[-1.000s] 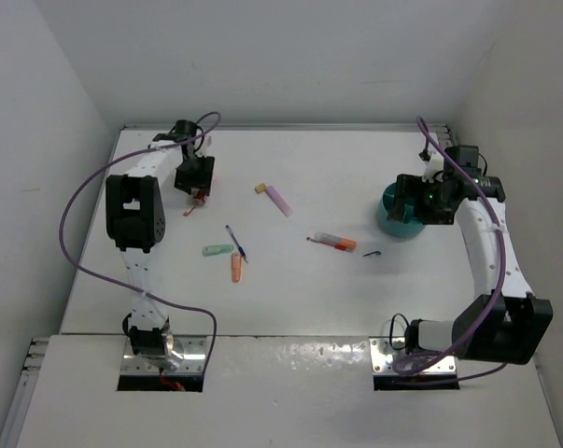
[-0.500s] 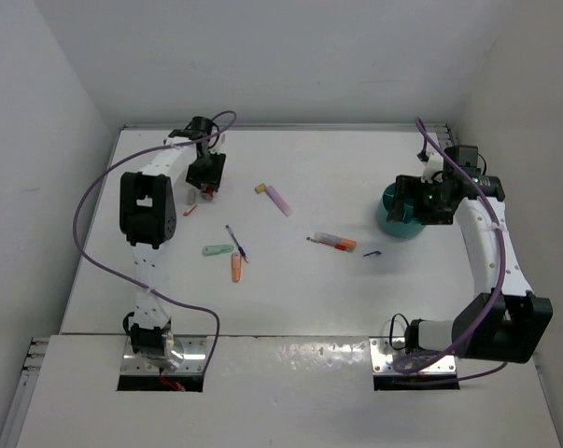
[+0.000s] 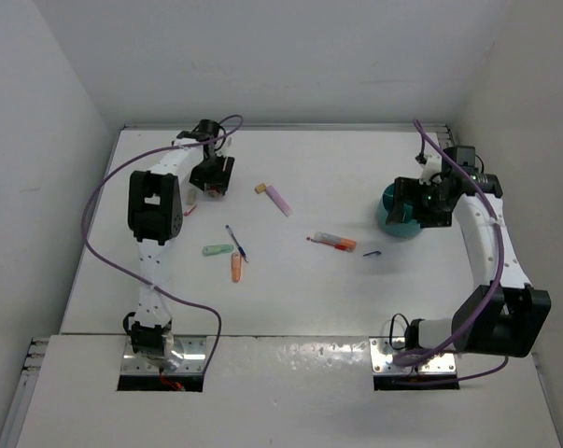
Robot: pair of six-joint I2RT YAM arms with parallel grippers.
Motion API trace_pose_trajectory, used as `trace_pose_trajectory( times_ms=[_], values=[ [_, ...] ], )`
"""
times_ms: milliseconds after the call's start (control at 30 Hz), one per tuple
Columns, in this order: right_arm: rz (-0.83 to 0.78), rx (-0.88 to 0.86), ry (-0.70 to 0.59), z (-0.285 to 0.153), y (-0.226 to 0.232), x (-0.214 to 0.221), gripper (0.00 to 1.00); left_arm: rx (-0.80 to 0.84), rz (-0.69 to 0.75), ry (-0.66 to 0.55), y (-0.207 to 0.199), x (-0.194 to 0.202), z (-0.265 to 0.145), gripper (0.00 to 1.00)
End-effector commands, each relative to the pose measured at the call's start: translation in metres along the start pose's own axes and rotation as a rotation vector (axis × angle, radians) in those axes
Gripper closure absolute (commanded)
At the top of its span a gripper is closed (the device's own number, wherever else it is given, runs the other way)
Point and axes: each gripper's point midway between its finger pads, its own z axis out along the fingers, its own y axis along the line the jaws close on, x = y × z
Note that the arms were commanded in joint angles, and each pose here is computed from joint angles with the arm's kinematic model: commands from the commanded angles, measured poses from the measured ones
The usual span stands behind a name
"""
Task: Sort the stationery into containers
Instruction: Pick up the stationery from the center of the board.
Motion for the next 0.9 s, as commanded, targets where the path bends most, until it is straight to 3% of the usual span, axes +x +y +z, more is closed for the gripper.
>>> trace_pose_trajectory(
  times_ms=[0, 133, 200, 233, 333, 433, 467, 500, 533, 567, 633, 667, 733, 767, 867],
  values=[
    [-0.012, -0.018, -0.040, -0.008, 0.004, -0.015, 0.02, 0.008, 0.022, 0.083, -0.007, 0.021, 0.022, 0.27],
    [-0.014, -0.020, -0.045, -0.009, 0.005, -0.015, 0.03, 0.017, 0.023, 0.074, -0.008, 0.019, 0.022, 0.40],
    [-0.013, -0.027, -0.056, -0.010, 0.007, -0.017, 0.05, 0.018, 0.025, 0.063, -0.008, 0.017, 0.020, 0.57],
    [-0.012, -0.033, -0.062, -0.010, 0.008, -0.018, 0.05, 0.019, 0.026, 0.046, -0.008, 0.013, 0.015, 0.70],
    [-0.008, -0.060, -0.112, -0.016, 0.015, -0.027, 0.05, 0.029, 0.034, -0.034, -0.009, 0.003, -0.012, 0.86],
    [-0.023, -0.103, -0.218, -0.033, 0.027, -0.048, 0.04, 0.140, 0.029, -0.293, -0.023, -0.019, -0.076, 0.88],
    [-0.029, -0.116, -0.263, -0.039, 0.031, -0.058, 0.04, 0.212, 0.054, -0.526, -0.034, -0.054, -0.142, 0.92],
    [-0.039, -0.136, -0.320, -0.053, 0.038, -0.072, 0.04, 0.257, 0.066, -0.610, -0.040, -0.056, -0.166, 0.98],
    [-0.033, -0.187, -0.367, -0.066, 0.050, -0.081, 0.04, 0.317, 0.072, -0.617, -0.052, -0.037, -0.169, 0.99],
    [-0.048, -0.215, -0.437, -0.077, 0.057, -0.097, 0.03, 0.399, 0.130, -0.777, -0.069, -0.047, -0.228, 1.00],
    [-0.059, -0.322, -0.539, -0.106, 0.082, -0.116, 0.03, 0.527, 0.171, -0.821, -0.095, -0.029, -0.256, 1.00],
    [-0.089, -0.354, -0.622, -0.120, 0.090, -0.133, 0.04, 0.584, 0.206, -0.901, -0.105, -0.026, -0.290, 1.00],
    [-0.073, -0.439, -0.697, -0.144, 0.107, -0.147, 0.04, 0.771, 0.243, -0.896, -0.138, 0.000, -0.315, 1.00],
    [-0.071, -0.519, -0.749, -0.163, 0.122, -0.156, 0.04, 0.855, 0.305, -0.970, -0.154, 0.008, -0.347, 1.00],
    [-0.087, -0.663, -0.807, -0.192, 0.147, -0.165, 0.06, 1.044, 0.362, -1.003, -0.188, 0.044, -0.382, 1.00]
  ],
)
